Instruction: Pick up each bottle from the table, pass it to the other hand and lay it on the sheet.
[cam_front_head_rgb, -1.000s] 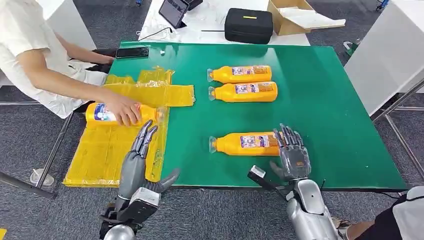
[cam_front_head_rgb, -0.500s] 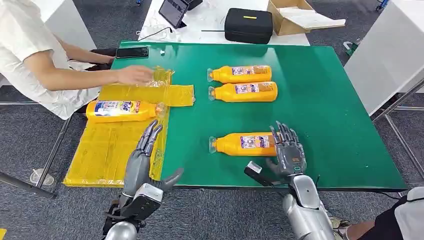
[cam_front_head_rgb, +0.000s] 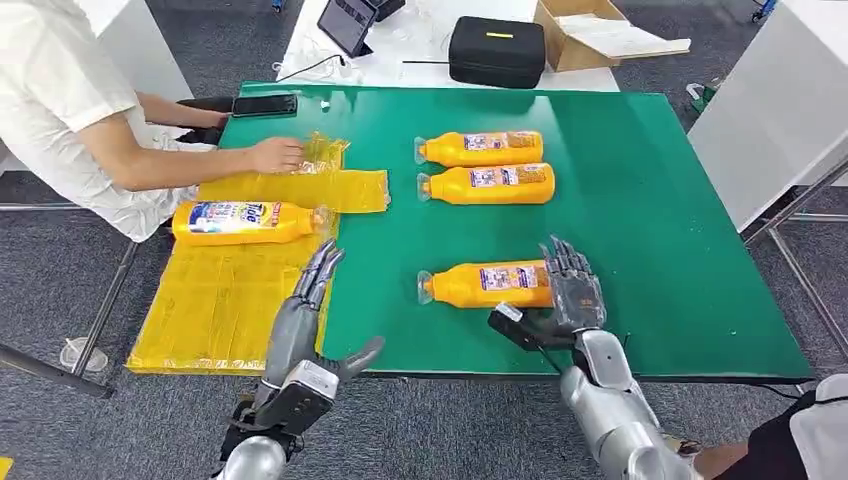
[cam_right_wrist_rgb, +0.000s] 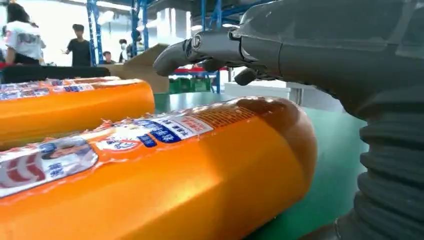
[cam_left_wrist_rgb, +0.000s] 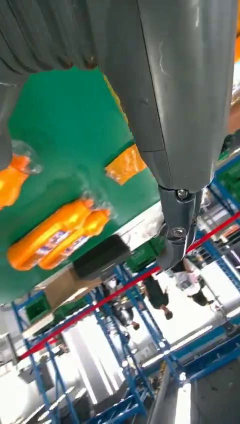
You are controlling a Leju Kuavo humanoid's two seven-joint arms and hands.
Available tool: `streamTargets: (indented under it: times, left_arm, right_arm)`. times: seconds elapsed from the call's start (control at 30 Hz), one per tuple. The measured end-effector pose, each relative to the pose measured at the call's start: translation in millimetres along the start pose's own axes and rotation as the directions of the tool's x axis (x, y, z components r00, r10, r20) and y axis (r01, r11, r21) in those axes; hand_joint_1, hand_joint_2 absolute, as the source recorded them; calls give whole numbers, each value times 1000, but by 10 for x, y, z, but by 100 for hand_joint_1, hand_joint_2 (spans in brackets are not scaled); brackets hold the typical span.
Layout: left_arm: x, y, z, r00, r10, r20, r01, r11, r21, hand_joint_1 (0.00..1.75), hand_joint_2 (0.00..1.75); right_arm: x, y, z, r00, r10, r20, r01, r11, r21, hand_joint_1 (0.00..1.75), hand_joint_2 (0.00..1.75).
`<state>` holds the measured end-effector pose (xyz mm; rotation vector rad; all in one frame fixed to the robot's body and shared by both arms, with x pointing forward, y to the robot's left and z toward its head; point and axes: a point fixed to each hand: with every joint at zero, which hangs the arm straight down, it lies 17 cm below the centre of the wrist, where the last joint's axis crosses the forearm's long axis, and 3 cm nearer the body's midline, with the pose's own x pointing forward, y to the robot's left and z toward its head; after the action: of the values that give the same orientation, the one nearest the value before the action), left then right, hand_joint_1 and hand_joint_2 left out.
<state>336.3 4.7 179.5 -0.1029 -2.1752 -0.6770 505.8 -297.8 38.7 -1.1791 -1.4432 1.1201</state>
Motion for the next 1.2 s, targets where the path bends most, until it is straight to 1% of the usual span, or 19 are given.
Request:
streamTargets:
  times: [0.13,0.33,0.4,0.43,0.47,0.5,0.67,0.77,0.93,1.2]
  left_arm:
    - [7,-13,-40,1000,14,4,-14,1000,-3,0,175]
    - [24,-25,-73,1000,26,13,-25,1000,-9,0,175]
    - [32,-30,-78,999,30,15,-30,1000,-10,0,175]
    - [36,-33,-81,999,31,16,-30,999,-10,0,175]
    - [39,-38,-82,999,31,16,-31,999,-12,0,175]
    - [43,-41,-83,999,32,17,-32,999,-12,0,175]
    - [59,-38,-112,999,37,24,-37,999,-13,0,175]
    - [65,-30,-135,999,44,29,-44,999,-12,0,175]
    - [72,-30,-145,998,51,39,-50,999,-12,0,175]
    - [74,-21,-160,998,50,45,-50,999,-12,0,175]
  right_arm:
    - [1,55,-60,1000,17,4,-17,999,38,0,175]
    - [-83,216,-136,999,13,-36,-7,986,164,0,175]
    - [-98,229,-163,999,14,-37,-7,983,185,0,175]
    - [-108,226,-171,999,15,-38,-8,982,188,65,175]
    - [-112,235,-171,999,15,-39,-7,981,194,150,175]
    - [-119,267,-162,999,11,-44,-2,977,211,175,175]
    - [-189,422,-121,998,-3,-65,23,948,317,175,175]
    - [-205,457,-118,996,-55,-76,79,933,350,175,175]
    - [-164,480,-97,975,-202,-91,221,903,369,175,175]
    - [-194,481,-85,966,-233,-107,257,894,367,175,175]
